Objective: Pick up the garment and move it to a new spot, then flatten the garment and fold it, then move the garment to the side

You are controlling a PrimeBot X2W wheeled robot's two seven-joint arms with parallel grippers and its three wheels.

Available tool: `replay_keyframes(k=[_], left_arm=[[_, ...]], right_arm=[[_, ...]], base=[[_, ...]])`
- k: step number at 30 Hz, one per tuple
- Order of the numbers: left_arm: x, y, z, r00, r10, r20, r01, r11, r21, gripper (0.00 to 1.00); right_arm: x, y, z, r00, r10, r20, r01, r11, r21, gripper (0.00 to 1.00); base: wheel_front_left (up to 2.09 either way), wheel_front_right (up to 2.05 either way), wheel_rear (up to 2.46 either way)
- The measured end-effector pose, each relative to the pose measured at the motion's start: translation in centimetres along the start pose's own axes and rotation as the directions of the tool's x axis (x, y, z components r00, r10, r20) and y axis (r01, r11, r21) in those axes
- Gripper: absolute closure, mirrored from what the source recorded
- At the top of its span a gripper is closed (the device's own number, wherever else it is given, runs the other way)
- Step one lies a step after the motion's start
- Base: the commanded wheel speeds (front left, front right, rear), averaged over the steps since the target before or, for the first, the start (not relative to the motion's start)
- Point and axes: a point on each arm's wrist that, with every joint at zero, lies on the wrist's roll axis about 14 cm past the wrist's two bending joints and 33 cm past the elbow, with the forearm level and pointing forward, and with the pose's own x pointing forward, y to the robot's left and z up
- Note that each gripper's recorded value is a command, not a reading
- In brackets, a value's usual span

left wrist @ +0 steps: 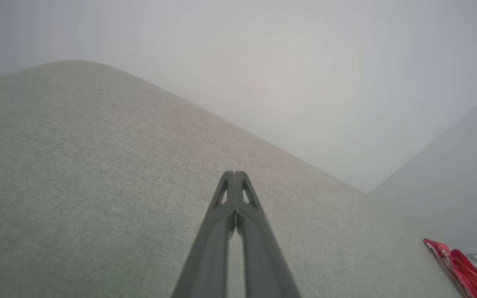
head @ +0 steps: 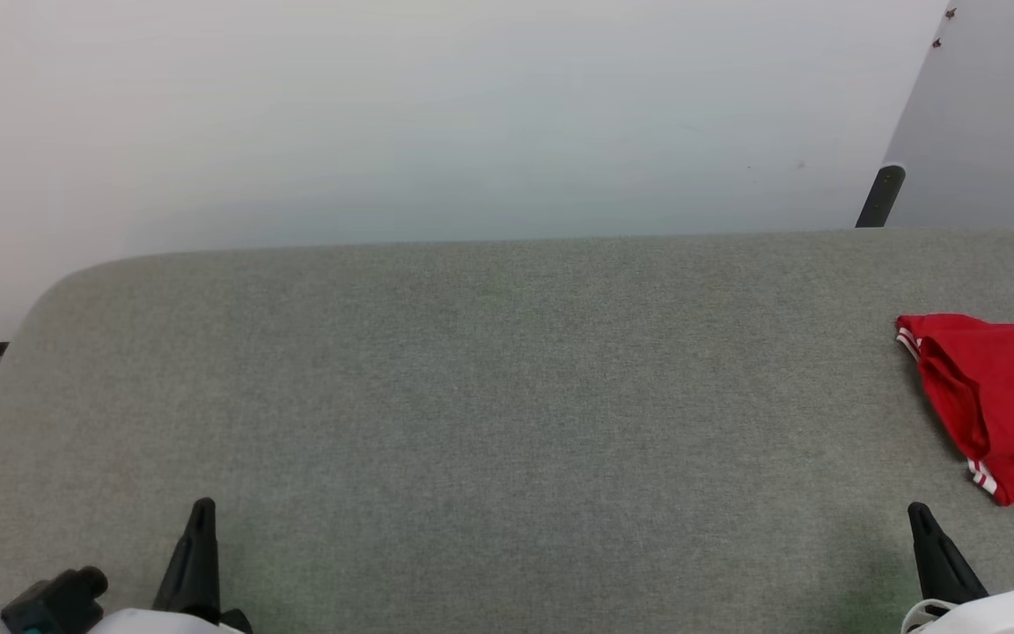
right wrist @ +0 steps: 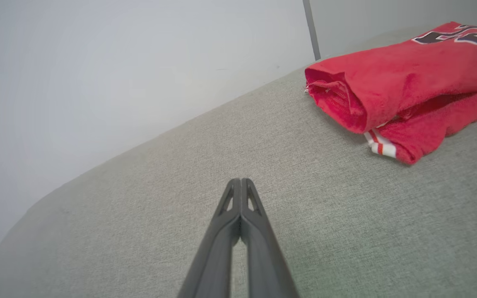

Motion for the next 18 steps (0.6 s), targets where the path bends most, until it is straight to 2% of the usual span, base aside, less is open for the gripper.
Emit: replay_keyframes(k=[8, 18], left_arm=[[0.30, -0.14, -0.15, 1.000, 0.013, -0.008, -0.014, 0.993, -0.121, 1.00], [0.68, -0.40, -0.39, 1.000, 0.022, -0.021, -0.026, 0.966, -0.257, 1.00]], right_arm=[[0.44, 0.33, 0.39, 1.000, -0.007, 0.011, 0.005, 0.992, 0.128, 1.00], [0.76, 0.64, 0.60, 1.000, -0.013, 0.015, 0.008, 0.962, 0.272, 1.00]], base=[[0.00, 0.00, 0.00], [0.00, 0.00, 0.00]])
